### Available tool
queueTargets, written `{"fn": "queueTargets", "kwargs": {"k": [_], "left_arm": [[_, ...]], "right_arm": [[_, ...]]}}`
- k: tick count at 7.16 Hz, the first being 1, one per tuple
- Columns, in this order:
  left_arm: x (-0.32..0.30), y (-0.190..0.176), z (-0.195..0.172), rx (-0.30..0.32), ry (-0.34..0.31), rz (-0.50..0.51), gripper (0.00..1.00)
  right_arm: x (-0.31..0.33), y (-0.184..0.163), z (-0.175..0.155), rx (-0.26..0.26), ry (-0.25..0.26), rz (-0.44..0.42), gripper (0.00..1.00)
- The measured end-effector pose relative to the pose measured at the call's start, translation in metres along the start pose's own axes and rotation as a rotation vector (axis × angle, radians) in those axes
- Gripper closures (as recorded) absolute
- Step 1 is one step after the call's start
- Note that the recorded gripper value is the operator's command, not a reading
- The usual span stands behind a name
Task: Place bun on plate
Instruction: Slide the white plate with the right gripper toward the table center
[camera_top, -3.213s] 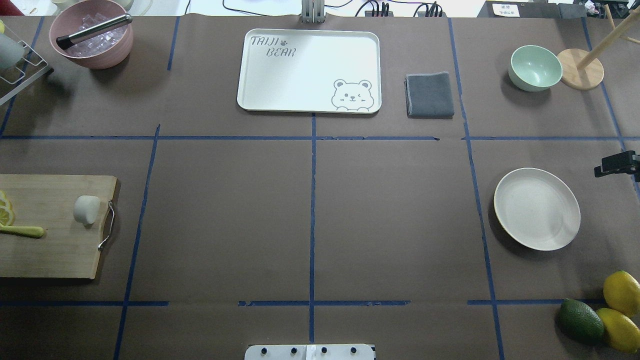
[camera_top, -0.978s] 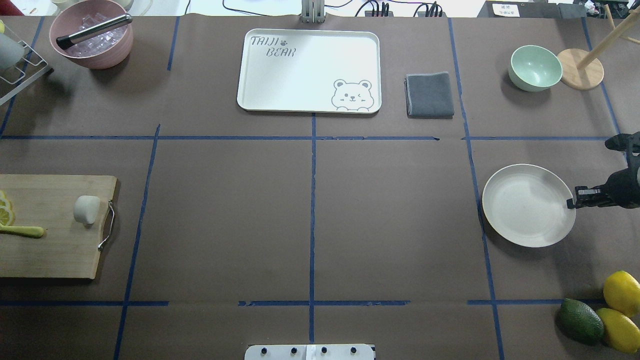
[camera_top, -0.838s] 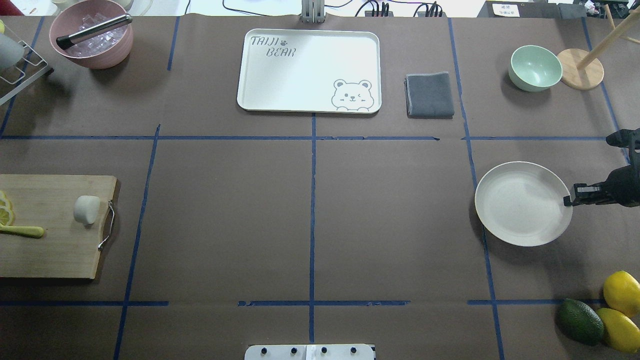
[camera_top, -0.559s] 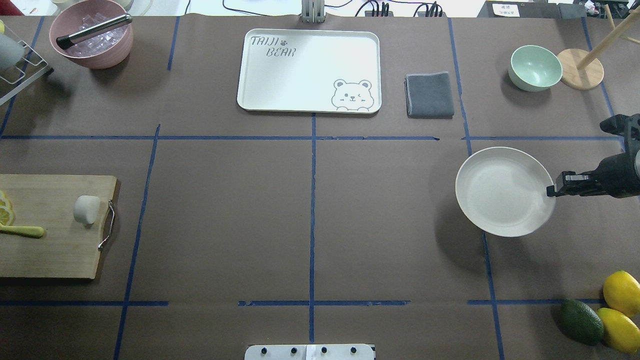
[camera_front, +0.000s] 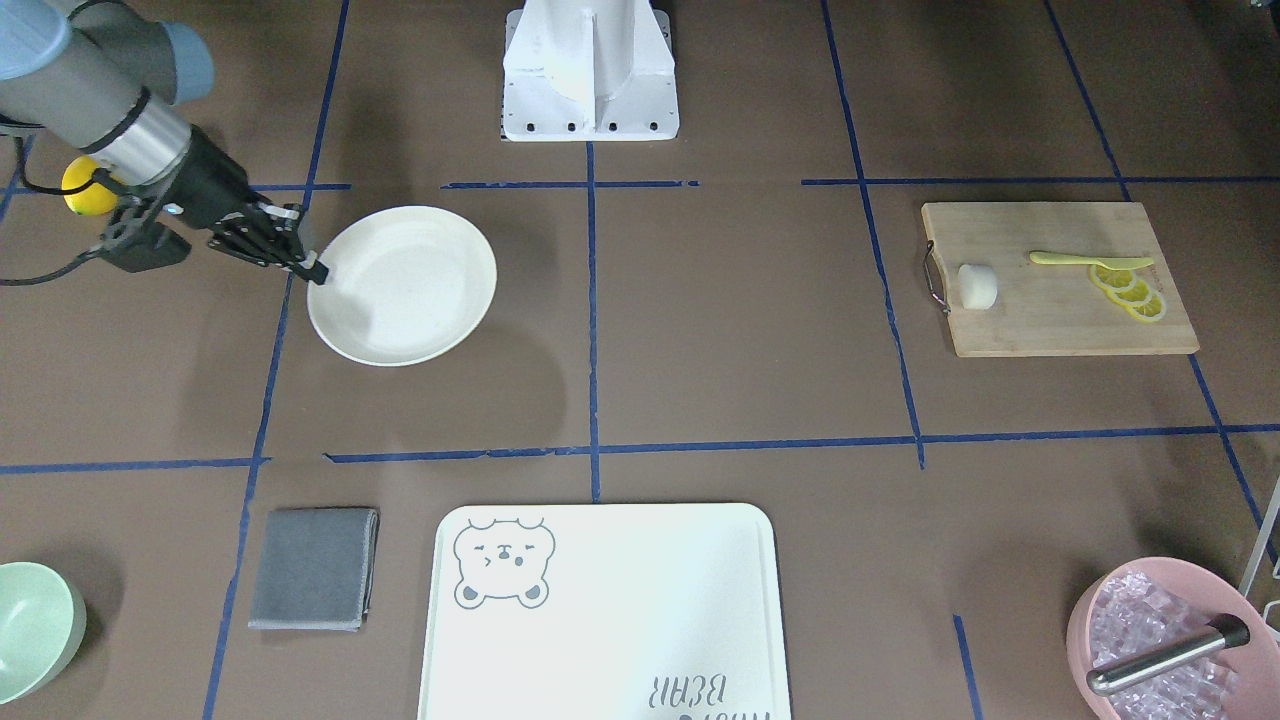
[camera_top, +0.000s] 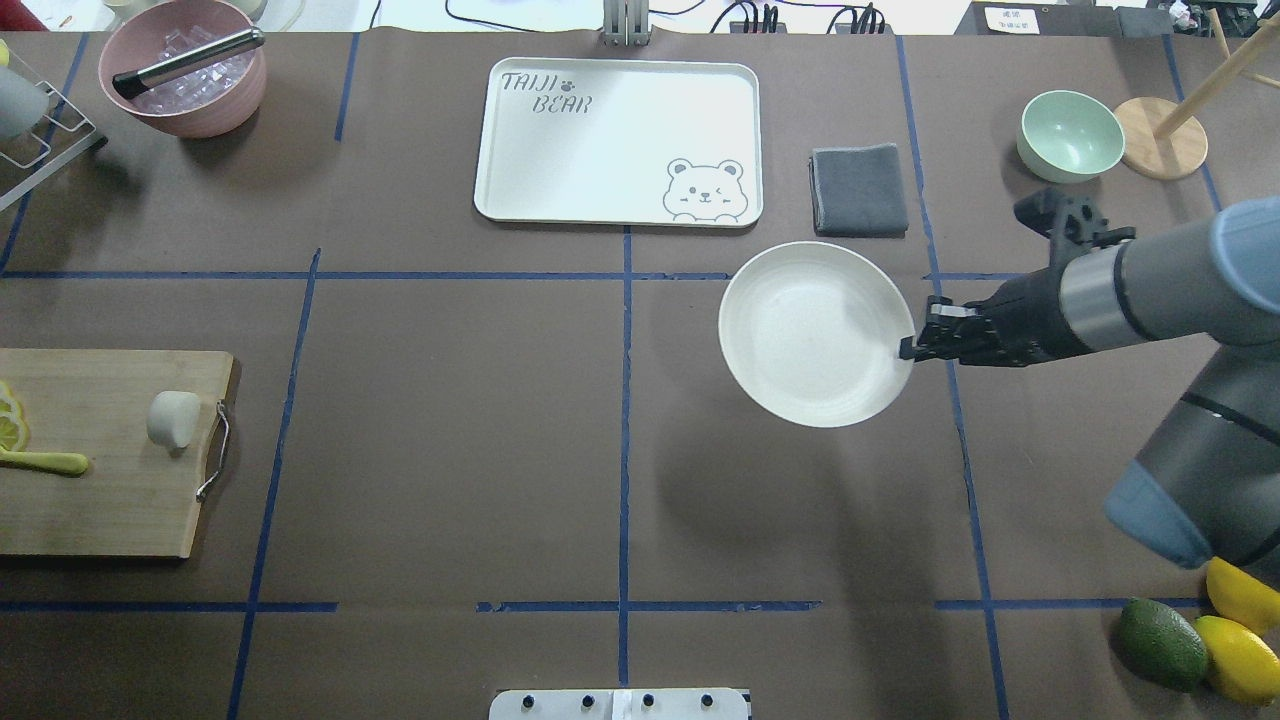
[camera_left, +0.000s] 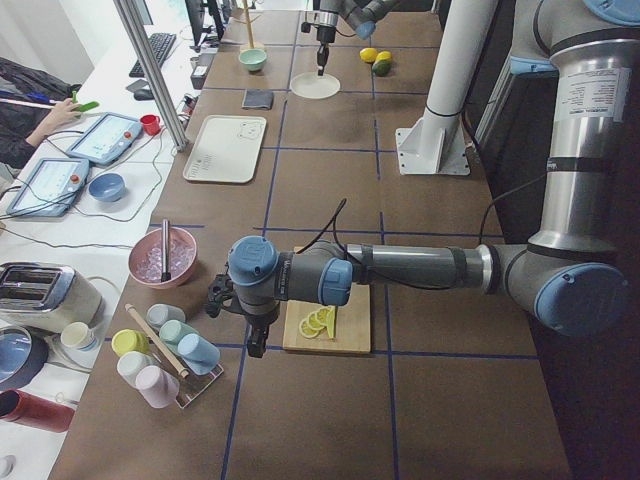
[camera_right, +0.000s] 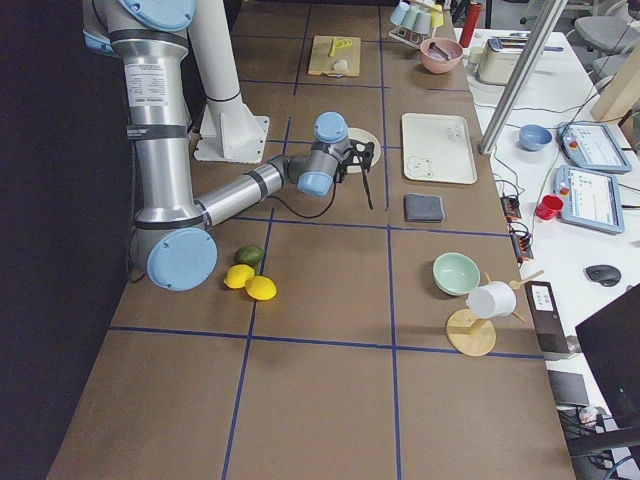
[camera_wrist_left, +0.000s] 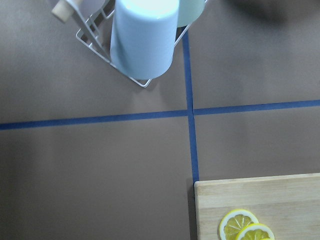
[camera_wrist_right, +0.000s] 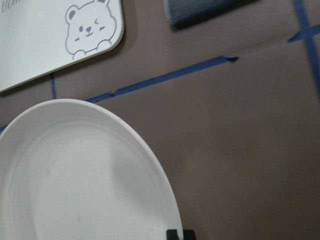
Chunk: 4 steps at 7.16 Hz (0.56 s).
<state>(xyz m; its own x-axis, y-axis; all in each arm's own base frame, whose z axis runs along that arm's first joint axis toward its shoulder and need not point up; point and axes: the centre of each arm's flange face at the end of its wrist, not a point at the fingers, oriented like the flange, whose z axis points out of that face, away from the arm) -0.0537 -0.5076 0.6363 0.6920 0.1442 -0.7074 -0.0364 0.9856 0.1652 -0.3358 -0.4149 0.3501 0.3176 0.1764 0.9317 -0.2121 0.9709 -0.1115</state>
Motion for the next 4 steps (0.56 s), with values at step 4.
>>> {"fn": "queueTargets", "kwargs": {"k": [4], "left_arm": [[0.084,-0.02,0.035,0.058,0.047,-0.052,0.0]], "right_arm": [[-0.099,0.084,0.096,0.023,0.126,-0.014,1.0]]}}
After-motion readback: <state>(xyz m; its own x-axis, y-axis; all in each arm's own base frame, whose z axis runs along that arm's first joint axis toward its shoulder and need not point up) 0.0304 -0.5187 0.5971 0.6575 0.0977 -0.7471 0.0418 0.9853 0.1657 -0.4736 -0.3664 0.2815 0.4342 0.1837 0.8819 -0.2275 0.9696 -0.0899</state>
